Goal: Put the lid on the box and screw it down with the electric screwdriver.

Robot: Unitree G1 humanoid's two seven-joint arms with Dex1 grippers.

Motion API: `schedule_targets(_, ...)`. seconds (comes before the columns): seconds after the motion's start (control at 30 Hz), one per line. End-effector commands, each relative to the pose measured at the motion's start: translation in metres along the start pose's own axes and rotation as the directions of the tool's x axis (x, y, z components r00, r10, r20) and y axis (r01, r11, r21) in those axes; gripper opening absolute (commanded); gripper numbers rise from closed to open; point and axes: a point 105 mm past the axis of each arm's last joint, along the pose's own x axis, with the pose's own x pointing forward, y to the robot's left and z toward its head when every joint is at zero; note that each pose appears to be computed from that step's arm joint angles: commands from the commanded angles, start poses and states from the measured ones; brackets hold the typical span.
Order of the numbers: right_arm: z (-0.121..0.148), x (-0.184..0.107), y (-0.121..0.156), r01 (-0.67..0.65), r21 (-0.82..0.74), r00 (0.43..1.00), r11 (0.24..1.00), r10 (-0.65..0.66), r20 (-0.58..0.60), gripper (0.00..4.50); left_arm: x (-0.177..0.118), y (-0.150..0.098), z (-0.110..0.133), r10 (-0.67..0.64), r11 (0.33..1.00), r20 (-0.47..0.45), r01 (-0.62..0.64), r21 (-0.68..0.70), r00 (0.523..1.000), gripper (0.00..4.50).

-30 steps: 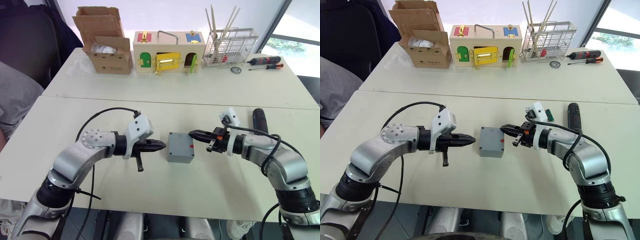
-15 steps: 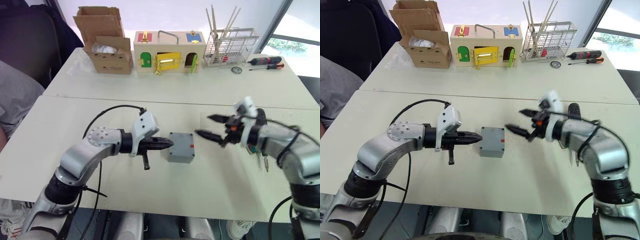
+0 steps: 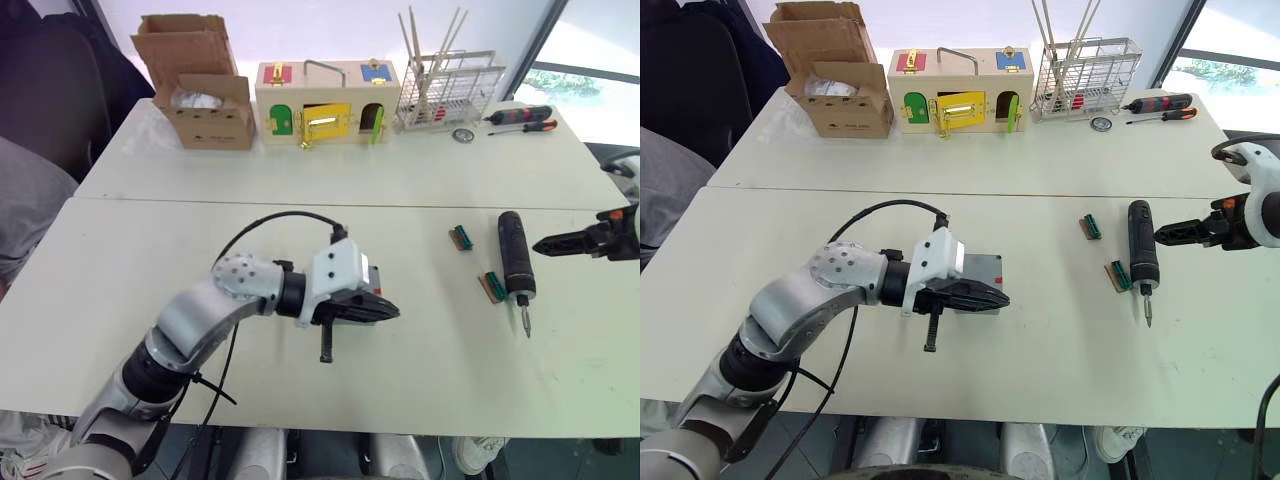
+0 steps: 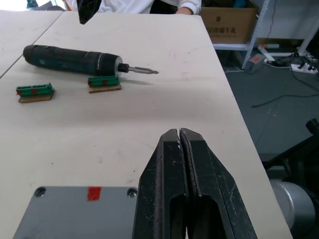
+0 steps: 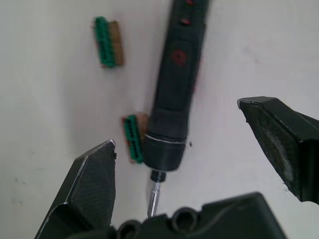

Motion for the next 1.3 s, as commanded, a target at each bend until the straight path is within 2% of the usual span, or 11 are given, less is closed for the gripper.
schedule_targets(0.03,-0.011,0.009,-0.005,-0.026,0.15,0.994,0.988,0.041,-0.101,4.48,0.001,-0.012,0.01,0.003,0.999,0.032,-0.005,0.049,0.999,0.0)
schedule_targets(0.3,-0.009,0.037,-0.01,0.006,0.185,0.983,0.983,0.028,-0.183,4.48,0.0,-0.013,0.001,0.077,0.997,-0.005,-0.077,0.02,0.997,0.0)
schedule_targets(0.57,-0.013,0.055,-0.011,0.023,0.145,0.971,0.989,0.013,-0.239,4.48,-0.001,-0.013,0.002,0.1,0.995,-0.005,-0.1,0.009,0.995,0.0)
schedule_targets(1.03,-0.05,0.088,-0.022,0.052,0.001,0.92,0.999,-0.047,-0.389,4.48,0.002,-0.004,-0.002,0.166,0.986,0.003,-0.166,-0.027,0.986,0.0)
schedule_targets(1.13,-0.055,0.093,-0.02,0.029,-0.031,0.908,0.999,-0.039,-0.418,3.81,0.002,-0.006,-0.004,0.173,0.984,-0.005,-0.173,-0.036,0.985,0.0)
schedule_targets(1.3,-0.064,0.096,-0.02,0.012,-0.067,0.884,0.998,-0.042,-0.466,2.32,0.0,-0.007,-0.004,0.177,0.983,-0.008,-0.177,-0.041,0.984,0.0)
